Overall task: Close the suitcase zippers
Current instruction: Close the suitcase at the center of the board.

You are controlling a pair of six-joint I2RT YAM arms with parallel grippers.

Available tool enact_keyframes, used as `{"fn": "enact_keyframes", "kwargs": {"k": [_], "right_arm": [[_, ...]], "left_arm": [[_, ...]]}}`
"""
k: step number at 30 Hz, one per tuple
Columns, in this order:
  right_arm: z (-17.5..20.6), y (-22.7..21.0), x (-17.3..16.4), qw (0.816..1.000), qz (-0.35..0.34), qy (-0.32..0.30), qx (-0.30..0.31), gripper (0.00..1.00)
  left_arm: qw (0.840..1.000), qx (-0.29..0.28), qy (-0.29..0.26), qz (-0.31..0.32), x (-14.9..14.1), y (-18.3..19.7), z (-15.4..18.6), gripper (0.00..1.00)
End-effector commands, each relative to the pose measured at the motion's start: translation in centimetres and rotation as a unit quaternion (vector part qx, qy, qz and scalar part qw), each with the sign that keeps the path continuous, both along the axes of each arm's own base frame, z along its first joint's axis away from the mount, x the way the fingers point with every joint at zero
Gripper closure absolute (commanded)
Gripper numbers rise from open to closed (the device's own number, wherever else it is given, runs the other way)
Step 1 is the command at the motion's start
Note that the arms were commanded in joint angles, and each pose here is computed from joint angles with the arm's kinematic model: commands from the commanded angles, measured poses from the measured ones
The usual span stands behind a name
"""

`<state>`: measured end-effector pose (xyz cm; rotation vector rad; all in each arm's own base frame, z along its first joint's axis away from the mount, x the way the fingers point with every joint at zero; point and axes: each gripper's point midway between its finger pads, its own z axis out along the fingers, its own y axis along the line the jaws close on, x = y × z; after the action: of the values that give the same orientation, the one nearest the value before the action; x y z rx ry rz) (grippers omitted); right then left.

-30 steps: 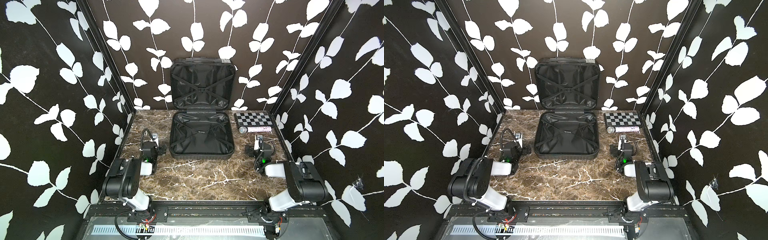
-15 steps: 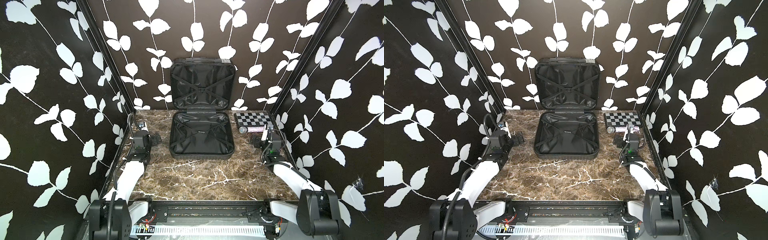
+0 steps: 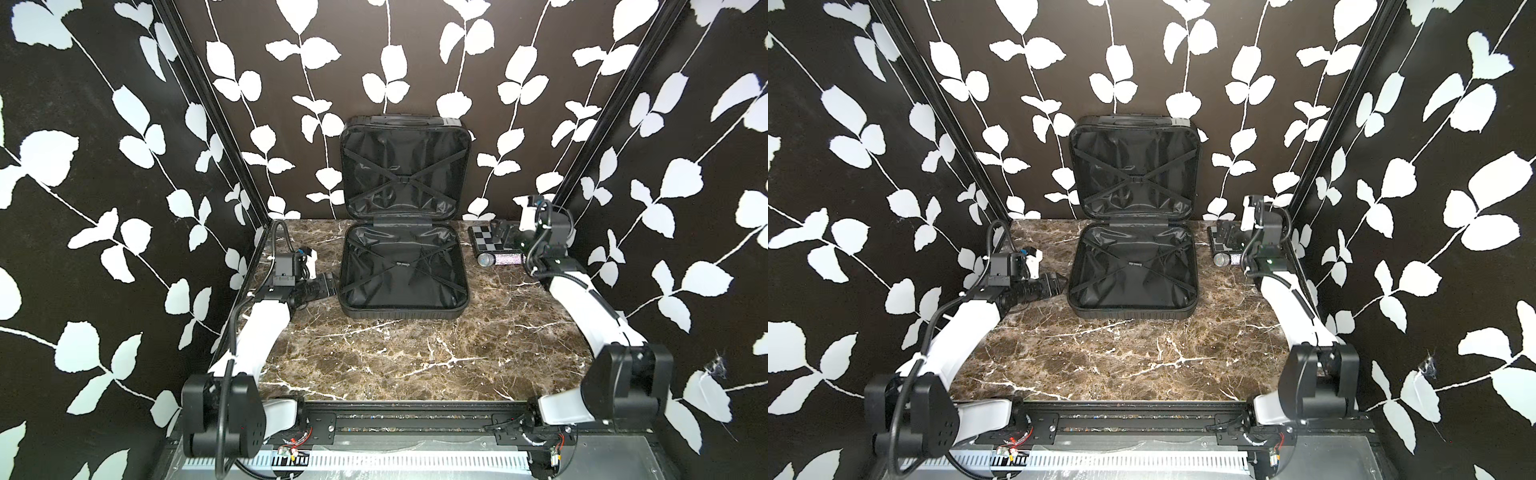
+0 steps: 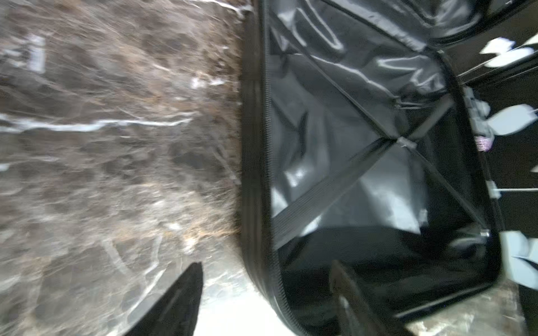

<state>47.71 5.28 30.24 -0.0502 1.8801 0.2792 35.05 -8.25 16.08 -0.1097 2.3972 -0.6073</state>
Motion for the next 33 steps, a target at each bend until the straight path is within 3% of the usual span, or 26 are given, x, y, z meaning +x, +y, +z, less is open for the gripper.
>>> {"fn": "enact_keyframes", "kwargs": {"k": [1,5,13,22,33], "right_arm": [[3.0,2.7,1.5,0.998,0.056,-0.026,0.001,0.02],[4.5,4.1,4.7,0.997,0.071,-0.040,-0.001,0.16],[7.2,6.5,9.5,0.992,0.096,-0.080,0.003,0.43],[7.6,8.8,13.2,0.990,0.104,-0.091,0.006,0.50],[6.4,8.2,17.2,0.995,0.051,-0.089,0.002,0.58]], "left_arm": [[0.998,-0.043,0.023,-0.032,0.3,-1.8,0.4,0.40],[0.997,-0.062,0.036,-0.037,1.5,-2.4,-0.2,0.52],[0.995,-0.073,0.050,-0.041,3.1,-2.8,-1.5,0.66],[0.993,-0.094,0.061,-0.047,4.8,-3.6,-2.4,0.74],[0.991,-0.097,0.074,-0.054,6.3,-4.0,-3.3,0.87]]}}
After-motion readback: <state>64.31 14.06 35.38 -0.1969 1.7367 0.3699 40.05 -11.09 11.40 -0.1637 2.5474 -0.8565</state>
